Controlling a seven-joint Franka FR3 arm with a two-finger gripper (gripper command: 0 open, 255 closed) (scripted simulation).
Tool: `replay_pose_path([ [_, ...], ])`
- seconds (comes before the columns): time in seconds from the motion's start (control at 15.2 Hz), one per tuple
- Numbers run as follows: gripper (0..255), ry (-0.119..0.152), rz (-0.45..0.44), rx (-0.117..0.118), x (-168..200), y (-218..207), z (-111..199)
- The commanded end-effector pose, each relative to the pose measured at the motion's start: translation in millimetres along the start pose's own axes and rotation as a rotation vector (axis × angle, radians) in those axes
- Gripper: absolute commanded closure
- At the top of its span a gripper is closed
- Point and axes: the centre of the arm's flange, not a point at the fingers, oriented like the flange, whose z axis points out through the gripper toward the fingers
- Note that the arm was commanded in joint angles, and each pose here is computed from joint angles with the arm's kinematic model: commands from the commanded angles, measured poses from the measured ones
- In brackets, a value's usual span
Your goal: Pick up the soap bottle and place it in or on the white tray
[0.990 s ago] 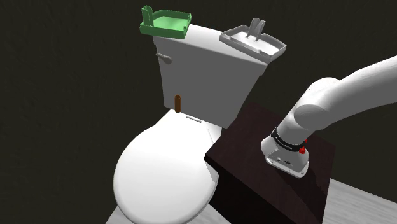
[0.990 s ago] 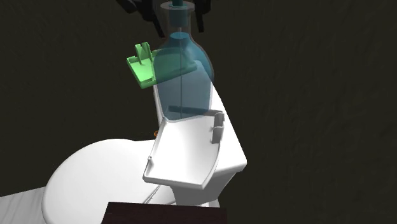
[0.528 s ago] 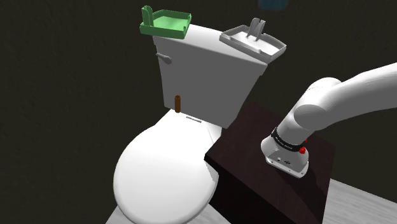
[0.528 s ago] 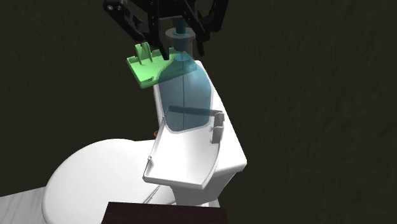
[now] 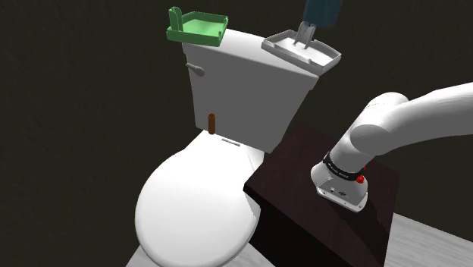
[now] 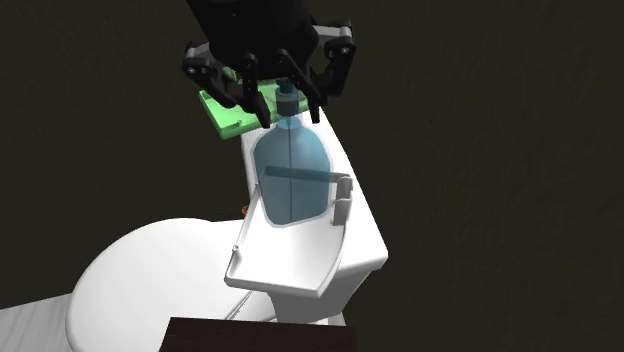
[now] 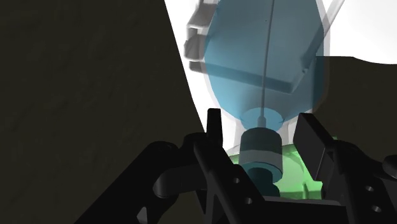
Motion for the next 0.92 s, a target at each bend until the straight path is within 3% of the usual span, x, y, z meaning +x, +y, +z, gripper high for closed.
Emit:
replay_pose_path([
  [0.0, 255, 0.001, 0.0, 0.0, -2.5, -1.7, 11.0],
  [0.66, 255, 0.001, 0.0, 0.0, -6.2, -3.4, 23.0],
  [0.73, 0, 0.001, 0.0, 0.0, -6.2, -3.4, 23.0],
  [0.86, 0, 0.001, 0.0, 0.0, -6.2, -3.4, 23.0],
])
